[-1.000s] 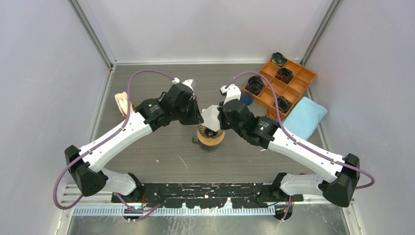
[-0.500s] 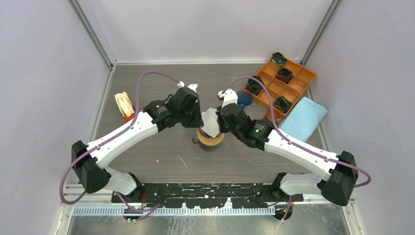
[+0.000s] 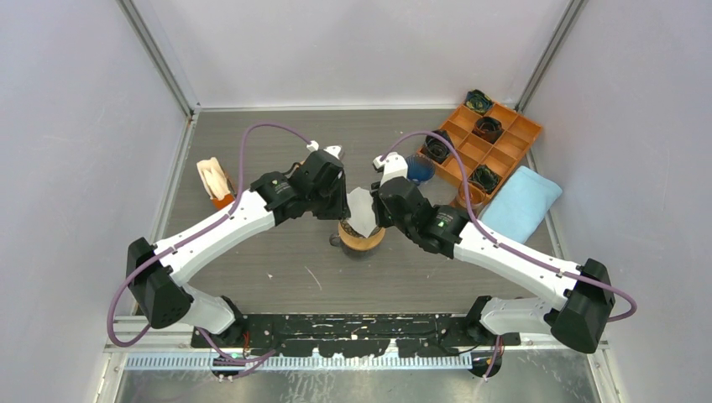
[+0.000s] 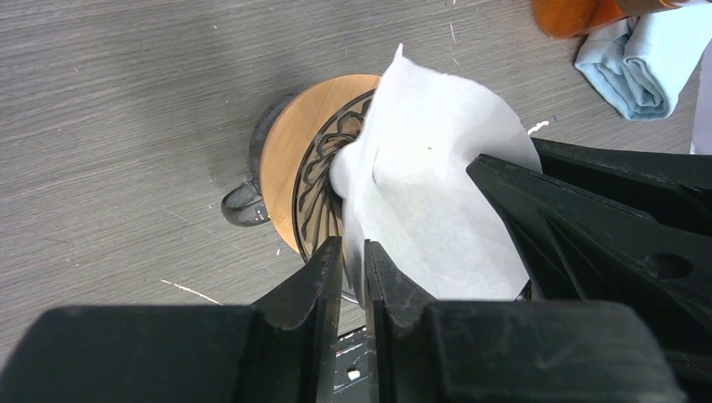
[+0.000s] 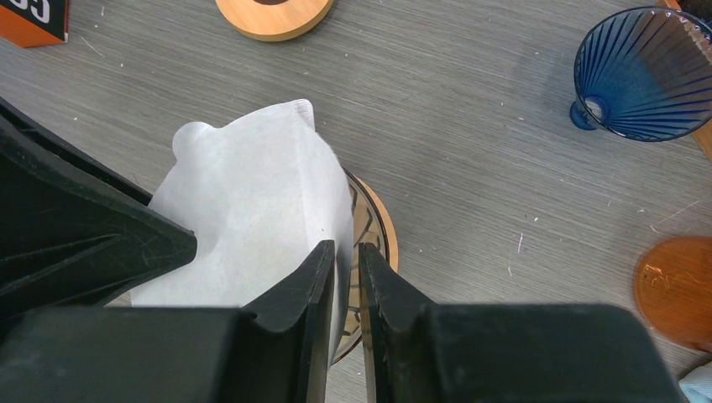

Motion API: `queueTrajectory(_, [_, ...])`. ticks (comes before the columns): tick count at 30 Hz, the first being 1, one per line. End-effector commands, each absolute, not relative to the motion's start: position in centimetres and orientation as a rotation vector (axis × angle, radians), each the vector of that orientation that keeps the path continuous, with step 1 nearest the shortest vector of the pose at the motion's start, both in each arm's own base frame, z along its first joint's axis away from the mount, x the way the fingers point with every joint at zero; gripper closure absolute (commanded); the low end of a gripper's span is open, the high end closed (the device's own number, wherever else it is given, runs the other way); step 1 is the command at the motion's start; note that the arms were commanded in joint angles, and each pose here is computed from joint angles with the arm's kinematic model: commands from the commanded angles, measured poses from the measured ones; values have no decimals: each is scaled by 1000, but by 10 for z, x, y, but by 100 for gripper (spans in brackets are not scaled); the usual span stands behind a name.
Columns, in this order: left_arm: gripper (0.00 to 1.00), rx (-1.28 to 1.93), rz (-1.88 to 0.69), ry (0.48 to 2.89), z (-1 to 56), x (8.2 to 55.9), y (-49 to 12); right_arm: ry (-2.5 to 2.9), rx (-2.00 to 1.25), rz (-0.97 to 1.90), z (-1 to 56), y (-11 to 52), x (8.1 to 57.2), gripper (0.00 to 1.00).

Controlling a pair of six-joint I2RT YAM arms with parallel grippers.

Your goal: Place the coffee filter in the dripper

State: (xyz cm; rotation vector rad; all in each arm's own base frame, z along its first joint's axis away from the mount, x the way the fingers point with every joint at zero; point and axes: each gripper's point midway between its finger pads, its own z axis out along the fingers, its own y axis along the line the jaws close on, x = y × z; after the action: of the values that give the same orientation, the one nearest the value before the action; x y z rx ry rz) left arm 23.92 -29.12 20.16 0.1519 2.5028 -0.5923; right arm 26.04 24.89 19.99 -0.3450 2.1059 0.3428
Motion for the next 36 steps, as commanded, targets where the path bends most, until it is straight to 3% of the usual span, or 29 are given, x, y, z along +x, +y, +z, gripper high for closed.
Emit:
queueTrajectory(1, [82, 164, -606, 2443, 214, 245, -293, 2054, -321, 371, 217, 251, 266, 77])
queueTrajectory(6, [84, 170, -589, 2446, 212, 245, -291, 2057, -338, 349, 218, 249, 266, 77])
queueTrajectory(14, [100, 185, -543, 2440, 212, 247, -284, 2048, -327, 302, 219, 236, 267, 88])
queueTrajectory(31, [100, 209, -515, 2406, 217, 250, -278, 2049, -310, 378, 213, 235, 265, 88])
queueTrajectory(36, [94, 222, -526, 2421, 214, 249, -283, 2052, -326, 392, 211, 240, 266, 85])
